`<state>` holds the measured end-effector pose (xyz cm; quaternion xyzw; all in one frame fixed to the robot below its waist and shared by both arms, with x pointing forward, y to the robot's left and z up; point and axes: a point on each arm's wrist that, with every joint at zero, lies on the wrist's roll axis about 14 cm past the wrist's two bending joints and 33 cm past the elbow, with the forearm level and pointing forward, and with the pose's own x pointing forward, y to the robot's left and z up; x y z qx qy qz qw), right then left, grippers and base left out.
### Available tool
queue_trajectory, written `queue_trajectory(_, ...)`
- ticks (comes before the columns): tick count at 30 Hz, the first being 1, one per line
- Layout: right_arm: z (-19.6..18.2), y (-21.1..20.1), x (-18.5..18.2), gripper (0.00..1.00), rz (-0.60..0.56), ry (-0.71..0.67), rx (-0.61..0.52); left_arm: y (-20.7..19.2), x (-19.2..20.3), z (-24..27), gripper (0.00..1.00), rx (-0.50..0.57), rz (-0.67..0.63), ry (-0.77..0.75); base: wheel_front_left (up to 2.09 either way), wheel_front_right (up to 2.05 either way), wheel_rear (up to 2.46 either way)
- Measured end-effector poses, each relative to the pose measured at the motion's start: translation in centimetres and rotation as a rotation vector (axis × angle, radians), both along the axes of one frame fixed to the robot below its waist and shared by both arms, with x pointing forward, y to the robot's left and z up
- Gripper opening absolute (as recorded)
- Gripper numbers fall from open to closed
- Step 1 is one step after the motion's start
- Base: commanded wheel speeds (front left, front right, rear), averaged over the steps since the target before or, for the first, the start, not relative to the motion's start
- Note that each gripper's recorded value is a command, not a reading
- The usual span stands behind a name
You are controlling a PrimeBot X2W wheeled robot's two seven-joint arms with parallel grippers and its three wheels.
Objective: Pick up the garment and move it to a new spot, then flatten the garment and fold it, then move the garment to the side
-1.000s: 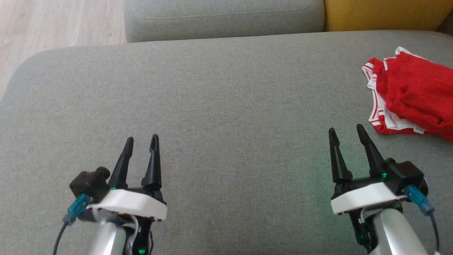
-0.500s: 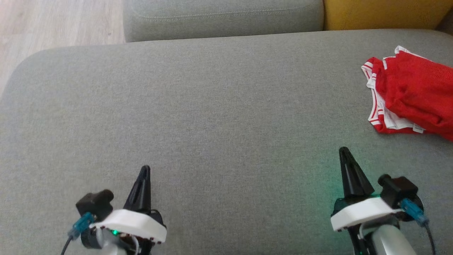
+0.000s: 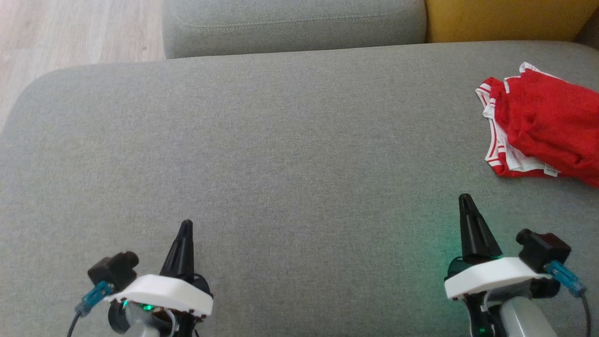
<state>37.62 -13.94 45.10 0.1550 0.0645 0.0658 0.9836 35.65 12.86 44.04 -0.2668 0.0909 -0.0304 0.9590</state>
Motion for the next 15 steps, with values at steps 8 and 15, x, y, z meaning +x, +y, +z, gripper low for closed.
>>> queue_trajectory(8, 0.1, -0.5, 0.0, 0.0, -0.034, 0.018, 0.087, 0.7, 0.1, -0.1, 0.0, -0.071, 0.031, 0.02, 0.0, 0.0, 0.0)
queue_trajectory(15, 0.1, -1.1, 0.0, 0.0, -0.068, 0.032, 0.166, 0.9, 0.1, 0.0, 0.0, -0.135, 0.049, 0.034, 0.0, 0.0, 0.0)
